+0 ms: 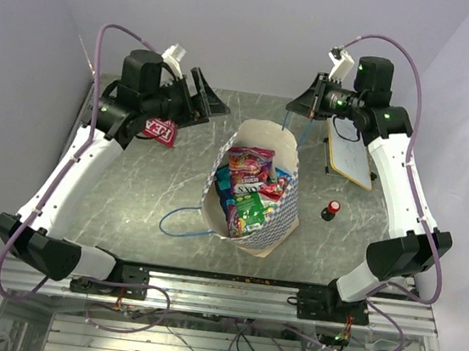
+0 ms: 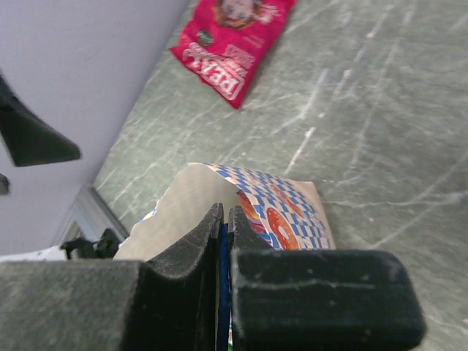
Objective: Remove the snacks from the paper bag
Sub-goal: Adjust the paper bag at the center of the board.
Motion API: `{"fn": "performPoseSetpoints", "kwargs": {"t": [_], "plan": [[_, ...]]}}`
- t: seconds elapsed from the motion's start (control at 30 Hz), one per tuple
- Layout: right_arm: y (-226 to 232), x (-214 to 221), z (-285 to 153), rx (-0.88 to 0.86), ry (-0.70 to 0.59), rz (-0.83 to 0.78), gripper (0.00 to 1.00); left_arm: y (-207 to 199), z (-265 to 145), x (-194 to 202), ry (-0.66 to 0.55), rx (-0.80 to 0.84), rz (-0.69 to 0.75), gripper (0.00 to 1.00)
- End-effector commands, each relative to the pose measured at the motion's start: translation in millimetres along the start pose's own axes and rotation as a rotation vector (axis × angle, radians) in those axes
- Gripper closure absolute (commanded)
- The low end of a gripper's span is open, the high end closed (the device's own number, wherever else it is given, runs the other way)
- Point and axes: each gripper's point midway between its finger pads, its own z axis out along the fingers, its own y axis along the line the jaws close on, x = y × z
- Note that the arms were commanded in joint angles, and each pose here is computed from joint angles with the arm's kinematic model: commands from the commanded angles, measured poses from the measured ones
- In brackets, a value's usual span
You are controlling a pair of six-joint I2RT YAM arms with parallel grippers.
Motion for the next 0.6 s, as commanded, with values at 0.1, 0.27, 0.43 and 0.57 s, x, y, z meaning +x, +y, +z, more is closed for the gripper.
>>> {"fn": "performPoseSetpoints", "kwargs": {"t": [0.1,0.27,0.43,0.57], "plan": [[92.5,-16.8,-33.1,-0.383,-0.124,-0.104,1.0,-60.4,-15.0,30.8,0.02,0.186,0.158,0.11],[109.9,-3.8,-39.1,-0.427,-0.124,-0.081,1.0,-66.1,-18.2,65.6,0.078,0.174,0.319,0.13],[115.2,-2.2,-44.0,-0.427,-0.116,-0.086,1.0,-72.1,-18.2,117.2,0.141,0.14,0.53,0.17],[117.0,-3.0,-46.3,-0.425,-0.119,-0.087,1.0,-59.5,-6.1,151.6,0.18,0.086,0.68,0.27]]}}
